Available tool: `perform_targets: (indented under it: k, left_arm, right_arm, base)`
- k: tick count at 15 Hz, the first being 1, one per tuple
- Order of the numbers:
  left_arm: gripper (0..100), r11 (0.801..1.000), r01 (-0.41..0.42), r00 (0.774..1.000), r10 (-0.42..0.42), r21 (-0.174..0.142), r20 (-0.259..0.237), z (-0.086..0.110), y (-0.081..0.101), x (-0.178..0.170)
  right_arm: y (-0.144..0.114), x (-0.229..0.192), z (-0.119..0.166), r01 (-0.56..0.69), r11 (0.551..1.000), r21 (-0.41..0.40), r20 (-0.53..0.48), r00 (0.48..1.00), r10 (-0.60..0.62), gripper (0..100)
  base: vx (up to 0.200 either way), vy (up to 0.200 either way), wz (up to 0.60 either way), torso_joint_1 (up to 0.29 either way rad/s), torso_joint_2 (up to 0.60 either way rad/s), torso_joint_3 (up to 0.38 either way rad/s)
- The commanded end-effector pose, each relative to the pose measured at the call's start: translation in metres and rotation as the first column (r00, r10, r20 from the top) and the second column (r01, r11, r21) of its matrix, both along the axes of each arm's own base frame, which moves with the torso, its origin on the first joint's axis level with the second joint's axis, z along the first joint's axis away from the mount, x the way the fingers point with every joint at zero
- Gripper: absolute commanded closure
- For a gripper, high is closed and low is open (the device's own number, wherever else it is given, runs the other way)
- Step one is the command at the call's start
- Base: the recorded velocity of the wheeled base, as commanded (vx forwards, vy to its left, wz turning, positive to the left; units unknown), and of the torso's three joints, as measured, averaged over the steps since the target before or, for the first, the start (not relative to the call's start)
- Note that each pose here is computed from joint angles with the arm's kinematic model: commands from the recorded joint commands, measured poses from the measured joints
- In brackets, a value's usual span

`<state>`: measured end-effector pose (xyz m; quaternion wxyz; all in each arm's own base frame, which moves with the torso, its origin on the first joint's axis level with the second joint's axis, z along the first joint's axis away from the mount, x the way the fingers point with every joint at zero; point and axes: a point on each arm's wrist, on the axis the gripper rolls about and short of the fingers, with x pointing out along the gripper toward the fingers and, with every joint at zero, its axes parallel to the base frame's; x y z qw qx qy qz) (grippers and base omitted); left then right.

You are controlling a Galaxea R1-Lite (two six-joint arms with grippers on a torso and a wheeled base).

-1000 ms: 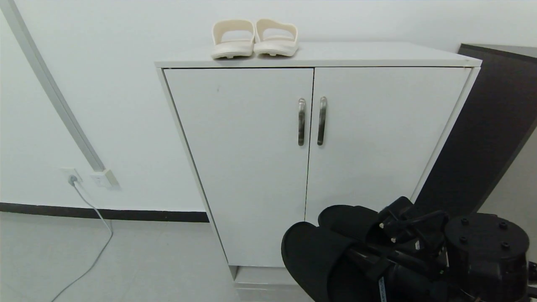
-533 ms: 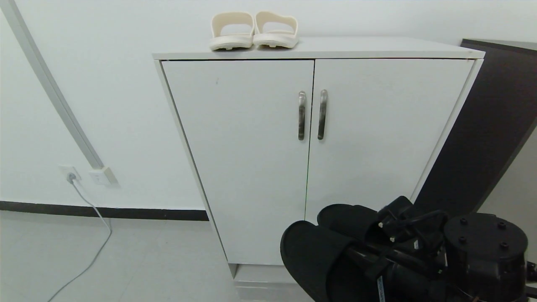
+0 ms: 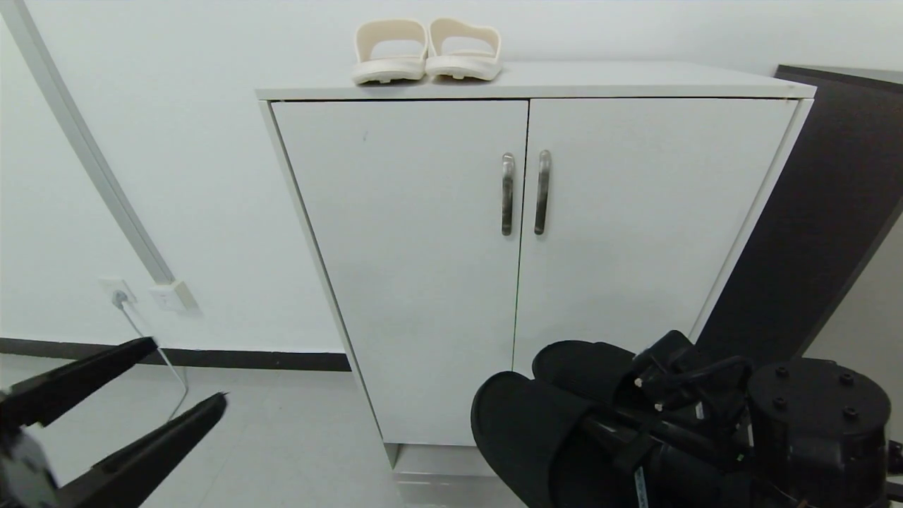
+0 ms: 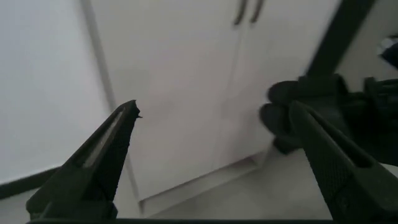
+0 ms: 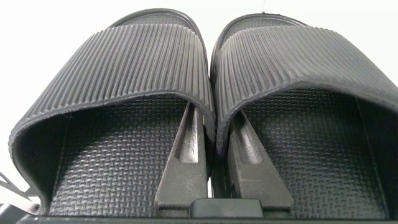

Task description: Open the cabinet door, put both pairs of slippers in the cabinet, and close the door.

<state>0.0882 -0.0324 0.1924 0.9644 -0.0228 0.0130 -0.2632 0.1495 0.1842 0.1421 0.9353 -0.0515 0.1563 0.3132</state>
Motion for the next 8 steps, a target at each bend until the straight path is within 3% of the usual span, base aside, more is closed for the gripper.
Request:
perform_targets:
  k: [1,3,5,8]
  left_arm:
    - [0,0.98,0.197,0.977,-0.195,0.008,-0.087,-0.004,-0.044,0.061]
    - [0,0.97,0.243,0.967,-0.242,0.0,-0.075,0.002,-0.058,0.072]
    - [0,0.95,0.311,0.949,-0.312,-0.031,-0.054,0.016,-0.076,0.073]
    - [0,0.918,0.394,0.915,-0.395,-0.039,-0.081,0.036,-0.109,0.09]
  right_arm:
    - [0.001,-0.001,0.0,-0.007,1.0,0.003,-0.002,1.0,0.007,100]
    - [0.0,-0.002,0.001,-0.041,0.999,0.036,0.005,0.999,0.04,100]
    - [0.0,-0.002,-0.001,-0.046,0.998,0.033,0.0,0.999,0.046,100]
    - [-0.002,-0.001,0.0,-0.04,0.999,0.034,0.005,0.999,0.04,100]
  base:
    - [0.0,0.0,0.0,0.0,0.0,0.0]
    - [0.0,0.0,0.0,0.0,0.0,0.0]
    - [0.0,0.0,0.0,0.0,0.0,0.0]
    - [0.0,0.0,0.0,0.0,0.0,0.0]
